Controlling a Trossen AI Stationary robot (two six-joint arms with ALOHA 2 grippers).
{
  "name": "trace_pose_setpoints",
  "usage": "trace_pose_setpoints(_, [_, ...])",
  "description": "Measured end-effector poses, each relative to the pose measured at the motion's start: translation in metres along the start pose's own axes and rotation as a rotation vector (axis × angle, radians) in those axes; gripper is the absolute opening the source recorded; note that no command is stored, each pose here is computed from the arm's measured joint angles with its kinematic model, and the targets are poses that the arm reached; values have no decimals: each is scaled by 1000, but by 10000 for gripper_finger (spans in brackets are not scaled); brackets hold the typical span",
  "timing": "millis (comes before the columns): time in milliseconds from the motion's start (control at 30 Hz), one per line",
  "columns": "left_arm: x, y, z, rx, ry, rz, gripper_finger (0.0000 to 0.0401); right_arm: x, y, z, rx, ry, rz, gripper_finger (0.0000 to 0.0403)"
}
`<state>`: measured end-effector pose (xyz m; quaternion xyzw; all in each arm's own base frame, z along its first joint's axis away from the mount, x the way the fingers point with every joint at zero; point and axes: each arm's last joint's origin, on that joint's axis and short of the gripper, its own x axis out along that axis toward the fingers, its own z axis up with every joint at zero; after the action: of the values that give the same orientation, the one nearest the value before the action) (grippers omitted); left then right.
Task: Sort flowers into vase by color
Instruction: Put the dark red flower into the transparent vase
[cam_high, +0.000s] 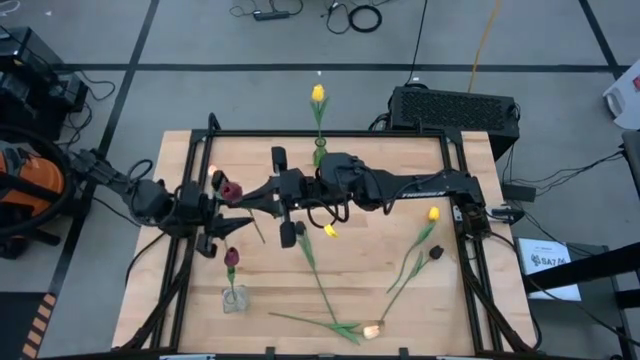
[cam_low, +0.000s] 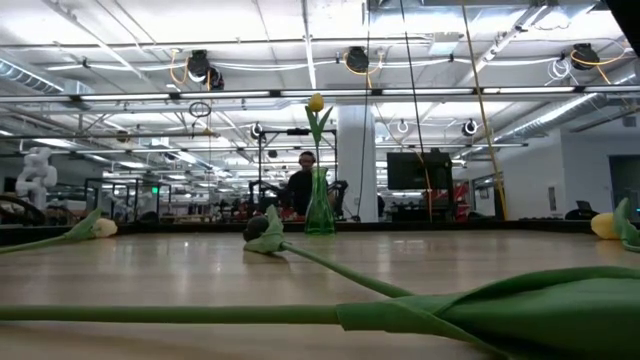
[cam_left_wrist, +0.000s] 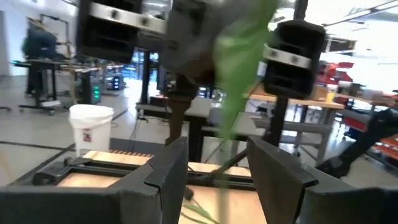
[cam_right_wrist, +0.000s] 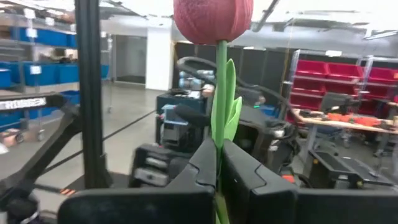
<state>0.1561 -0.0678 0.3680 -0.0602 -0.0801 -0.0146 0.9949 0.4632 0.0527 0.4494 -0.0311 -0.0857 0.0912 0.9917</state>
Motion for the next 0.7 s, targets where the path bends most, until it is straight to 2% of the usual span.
trace_pose_setpoints(367, [6, 8, 4, -10, -42, -39, 161, 0, -2, -1, 0, 1, -4, 0])
trace_pose_setpoints(500, [8, 8, 2, -7, -37, -56, 111, 0, -2, -2, 0, 7, -4, 0])
trace_pose_setpoints(633, [9, 7, 1, -6, -32, -59, 25, 0, -3, -2, 0, 8, -24, 1])
trace_pose_setpoints(700, [9, 7, 1, -9, -33, -60, 13, 0, -4, -2, 2, 16, -56, 5])
